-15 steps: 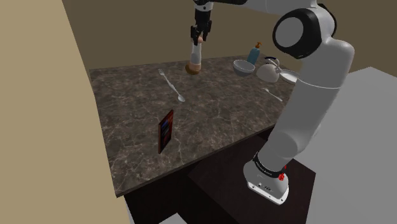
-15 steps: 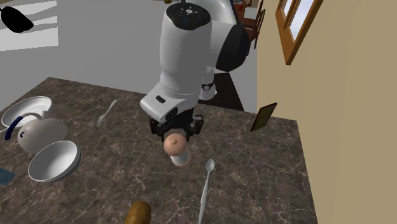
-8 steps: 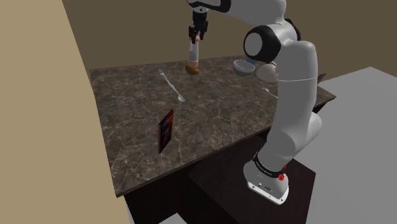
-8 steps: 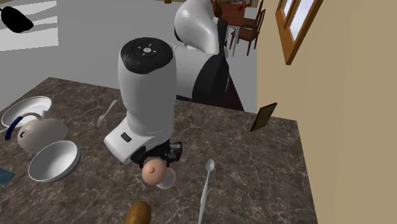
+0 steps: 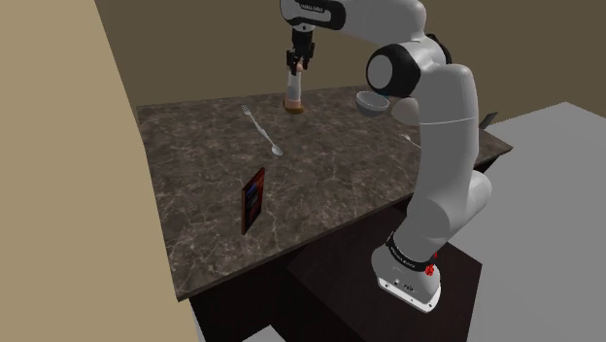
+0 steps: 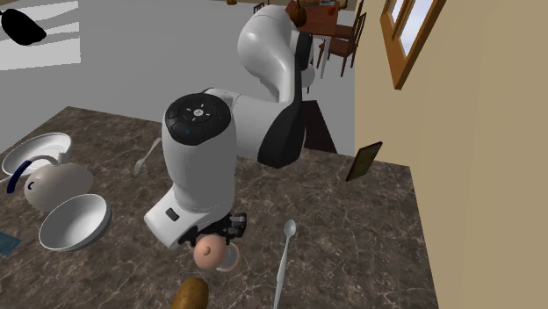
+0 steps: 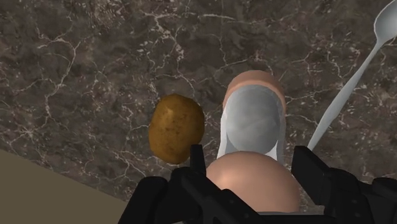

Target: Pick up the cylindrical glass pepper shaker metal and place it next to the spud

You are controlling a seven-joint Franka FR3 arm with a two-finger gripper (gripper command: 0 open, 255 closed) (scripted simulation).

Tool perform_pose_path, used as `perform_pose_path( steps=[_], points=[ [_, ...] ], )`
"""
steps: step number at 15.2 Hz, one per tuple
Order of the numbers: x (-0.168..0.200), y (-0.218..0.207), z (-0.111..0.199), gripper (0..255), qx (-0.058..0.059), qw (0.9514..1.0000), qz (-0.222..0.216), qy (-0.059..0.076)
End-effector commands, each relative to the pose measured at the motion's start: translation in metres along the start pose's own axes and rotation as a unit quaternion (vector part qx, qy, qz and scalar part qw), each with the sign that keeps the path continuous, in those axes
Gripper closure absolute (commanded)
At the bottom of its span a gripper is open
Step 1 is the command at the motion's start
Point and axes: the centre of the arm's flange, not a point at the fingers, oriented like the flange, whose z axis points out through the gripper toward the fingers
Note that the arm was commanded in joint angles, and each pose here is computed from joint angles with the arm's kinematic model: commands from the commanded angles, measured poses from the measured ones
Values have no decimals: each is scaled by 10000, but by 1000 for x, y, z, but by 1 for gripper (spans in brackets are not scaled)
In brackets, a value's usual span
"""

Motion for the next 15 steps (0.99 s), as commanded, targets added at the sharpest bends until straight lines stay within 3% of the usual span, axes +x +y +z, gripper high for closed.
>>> perform_pose_path(
  steps=[1, 15],
  points=[
    [1, -2, 9, 255, -1, 10000, 0, 4],
    [-1, -14, 82, 255, -1, 10000, 0, 4]
  ],
)
